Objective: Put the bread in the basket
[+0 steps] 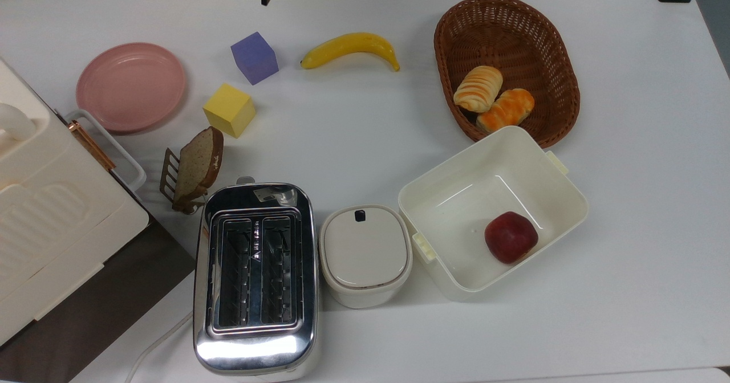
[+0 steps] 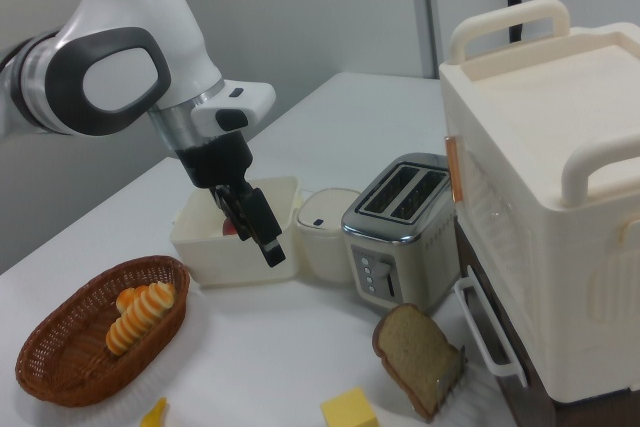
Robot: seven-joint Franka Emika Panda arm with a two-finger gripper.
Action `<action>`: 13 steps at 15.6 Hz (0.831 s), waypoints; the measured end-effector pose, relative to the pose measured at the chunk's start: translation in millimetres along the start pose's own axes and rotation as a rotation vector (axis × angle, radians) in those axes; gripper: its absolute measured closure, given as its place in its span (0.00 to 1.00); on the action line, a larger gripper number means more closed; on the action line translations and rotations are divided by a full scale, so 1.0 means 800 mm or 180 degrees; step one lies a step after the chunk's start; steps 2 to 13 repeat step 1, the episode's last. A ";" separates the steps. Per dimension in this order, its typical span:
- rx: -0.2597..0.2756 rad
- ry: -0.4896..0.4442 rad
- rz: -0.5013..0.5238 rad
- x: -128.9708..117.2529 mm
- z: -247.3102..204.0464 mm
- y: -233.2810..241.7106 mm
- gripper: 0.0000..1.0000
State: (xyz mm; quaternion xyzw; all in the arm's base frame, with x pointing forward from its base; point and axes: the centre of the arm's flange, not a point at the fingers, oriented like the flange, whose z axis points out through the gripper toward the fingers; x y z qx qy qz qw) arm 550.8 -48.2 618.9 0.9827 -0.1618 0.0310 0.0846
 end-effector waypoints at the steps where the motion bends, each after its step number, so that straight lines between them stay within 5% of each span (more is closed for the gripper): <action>1: -0.0002 -0.0008 -0.0005 0.001 0.002 -0.001 0.00; 13: -0.0002 -0.0008 -0.0005 0.001 0.002 -0.001 0.00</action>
